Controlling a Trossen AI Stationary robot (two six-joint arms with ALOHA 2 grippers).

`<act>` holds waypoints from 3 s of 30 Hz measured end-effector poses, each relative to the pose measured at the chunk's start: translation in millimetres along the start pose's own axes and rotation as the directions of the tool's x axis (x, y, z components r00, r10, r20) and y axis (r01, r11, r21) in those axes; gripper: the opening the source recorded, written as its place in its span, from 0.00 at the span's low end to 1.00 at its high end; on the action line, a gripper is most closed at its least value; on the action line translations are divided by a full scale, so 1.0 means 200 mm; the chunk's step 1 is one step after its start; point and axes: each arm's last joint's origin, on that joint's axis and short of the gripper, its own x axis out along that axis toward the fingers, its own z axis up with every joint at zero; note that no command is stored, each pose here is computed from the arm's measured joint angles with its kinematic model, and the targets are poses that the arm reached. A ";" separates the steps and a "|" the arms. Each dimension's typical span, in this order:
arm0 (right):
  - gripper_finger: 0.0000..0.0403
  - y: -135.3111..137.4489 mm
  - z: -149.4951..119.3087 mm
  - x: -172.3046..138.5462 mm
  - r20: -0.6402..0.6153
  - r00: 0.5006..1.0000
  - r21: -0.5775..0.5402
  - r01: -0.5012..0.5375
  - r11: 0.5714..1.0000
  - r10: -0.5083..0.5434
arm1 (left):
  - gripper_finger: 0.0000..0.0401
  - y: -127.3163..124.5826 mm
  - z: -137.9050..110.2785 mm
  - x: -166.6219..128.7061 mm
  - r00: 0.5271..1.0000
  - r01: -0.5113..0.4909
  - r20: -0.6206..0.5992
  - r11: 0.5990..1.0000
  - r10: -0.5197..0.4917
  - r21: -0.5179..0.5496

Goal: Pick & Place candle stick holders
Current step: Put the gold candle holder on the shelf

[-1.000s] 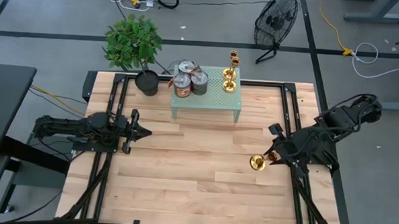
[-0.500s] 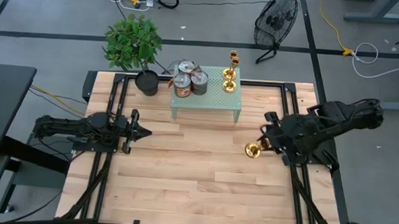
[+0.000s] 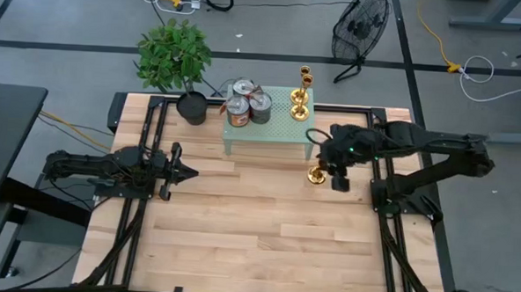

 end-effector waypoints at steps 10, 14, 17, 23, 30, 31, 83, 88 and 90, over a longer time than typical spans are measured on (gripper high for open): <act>0.36 -0.12 0.17 -0.03 0.056 0.996 0.129 0.055 0.990 -0.063 | 0.07 0.00 0.00 0.00 1.000 0.000 0.001 1.000 0.000 0.000; 0.36 -0.16 0.21 -0.04 0.068 0.995 0.178 0.059 0.982 -0.072 | 0.07 0.00 0.00 0.00 1.000 0.000 0.000 1.000 0.000 0.000; 0.36 -0.18 0.23 -0.06 0.085 0.994 0.209 0.046 0.977 -0.065 | 0.07 0.00 0.00 0.00 1.000 0.000 0.001 1.000 0.000 0.000; 0.36 -0.21 0.27 -0.09 0.127 0.990 0.230 0.027 0.973 -0.057 | 0.07 0.00 0.00 0.00 1.000 0.000 0.001 1.000 0.000 0.000; 0.36 -0.27 0.28 -0.14 0.153 0.984 0.255 0.054 0.965 -0.096 | 0.07 0.00 0.00 0.00 1.000 0.000 0.001 1.000 0.000 0.000; 0.36 -0.28 0.28 -0.14 0.154 0.983 0.258 0.059 0.964 -0.101 | 0.07 0.00 0.00 0.00 1.000 0.000 0.001 1.000 0.000 0.000; 0.36 -0.54 0.36 -0.02 0.091 0.968 0.506 0.158 0.848 -0.234 | 0.07 0.00 0.00 0.00 1.000 0.000 0.000 1.000 0.000 0.000; 0.36 -0.55 0.39 0.03 0.073 0.972 0.448 0.168 0.878 -0.223 | 0.07 0.00 0.00 0.00 1.000 0.000 0.000 1.000 0.000 0.000; 0.36 -0.55 0.40 0.04 0.072 0.975 0.380 0.169 0.909 -0.211 | 0.07 0.00 0.00 0.00 1.000 0.000 0.000 1.000 0.000 0.000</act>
